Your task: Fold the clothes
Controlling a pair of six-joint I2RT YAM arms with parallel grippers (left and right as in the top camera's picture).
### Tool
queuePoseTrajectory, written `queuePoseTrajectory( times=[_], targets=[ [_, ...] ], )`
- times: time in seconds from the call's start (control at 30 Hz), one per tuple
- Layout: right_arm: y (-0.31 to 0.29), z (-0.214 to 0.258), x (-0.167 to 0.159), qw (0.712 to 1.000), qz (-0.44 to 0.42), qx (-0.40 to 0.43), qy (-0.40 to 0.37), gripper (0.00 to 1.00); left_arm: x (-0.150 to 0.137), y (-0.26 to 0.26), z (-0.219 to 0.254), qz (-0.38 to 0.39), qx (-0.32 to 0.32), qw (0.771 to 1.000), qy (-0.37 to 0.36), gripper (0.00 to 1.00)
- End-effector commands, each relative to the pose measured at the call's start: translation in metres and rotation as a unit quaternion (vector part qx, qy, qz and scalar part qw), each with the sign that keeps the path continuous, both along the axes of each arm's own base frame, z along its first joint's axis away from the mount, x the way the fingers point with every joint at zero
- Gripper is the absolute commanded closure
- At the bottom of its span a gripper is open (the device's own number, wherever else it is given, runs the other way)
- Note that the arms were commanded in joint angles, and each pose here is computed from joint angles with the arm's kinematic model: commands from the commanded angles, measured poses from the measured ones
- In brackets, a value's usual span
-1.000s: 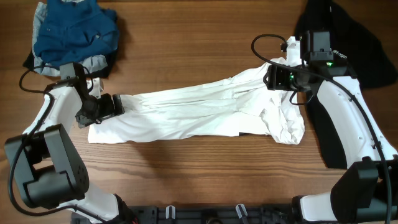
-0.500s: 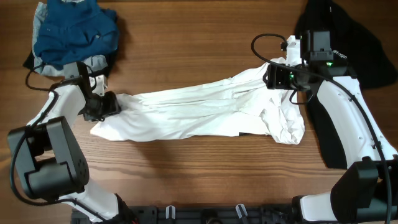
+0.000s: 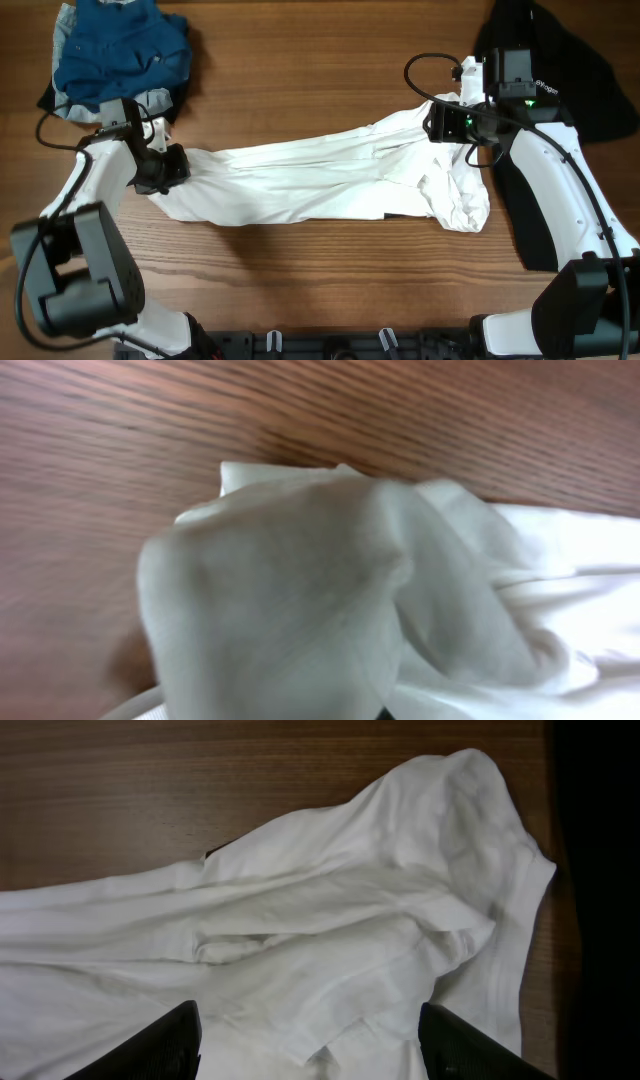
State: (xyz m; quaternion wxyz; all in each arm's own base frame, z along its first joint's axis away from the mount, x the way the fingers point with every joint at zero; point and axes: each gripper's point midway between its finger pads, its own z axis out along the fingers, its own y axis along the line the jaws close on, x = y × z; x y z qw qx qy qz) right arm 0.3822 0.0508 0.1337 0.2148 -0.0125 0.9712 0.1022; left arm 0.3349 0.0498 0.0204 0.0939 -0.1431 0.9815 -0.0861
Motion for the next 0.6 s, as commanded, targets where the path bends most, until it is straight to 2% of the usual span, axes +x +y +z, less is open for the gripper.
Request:
queuePoseTrajectory(
  times=[0.0, 0.07, 0.23, 0.43, 0.57],
  targets=[
    [0.004, 0.008, 0.003, 1.000, -0.001, 0.013, -0.009, 0.30, 0.008, 0.029, 0.034, 0.024, 0.075, 0.997, -0.017, 0.96],
    [0.005, 0.008, 0.003, 1.000, -0.001, 0.013, -0.009, 0.30, 0.005, 0.042, 0.046, 0.034, 0.105, 0.994, -0.001, 0.96],
    [0.004, 0.005, 0.004, 1.000, -0.001, 0.013, -0.005, 0.30, 0.018, 0.057, 0.083, 0.051, 0.100, 0.993, -0.020, 0.96],
    [0.005, -0.009, 0.006, 1.000, -0.003, 0.013, 0.011, 0.30, 0.031, 0.008, 0.104, -0.002, 0.039, 0.999, -0.039, 0.96],
    [0.009, -0.016, 0.006, 0.999, 0.001, 0.026, 0.022, 0.30, 0.025, -0.026, 0.101, -0.048, 0.032, 0.998, -0.018, 0.96]
  ],
)
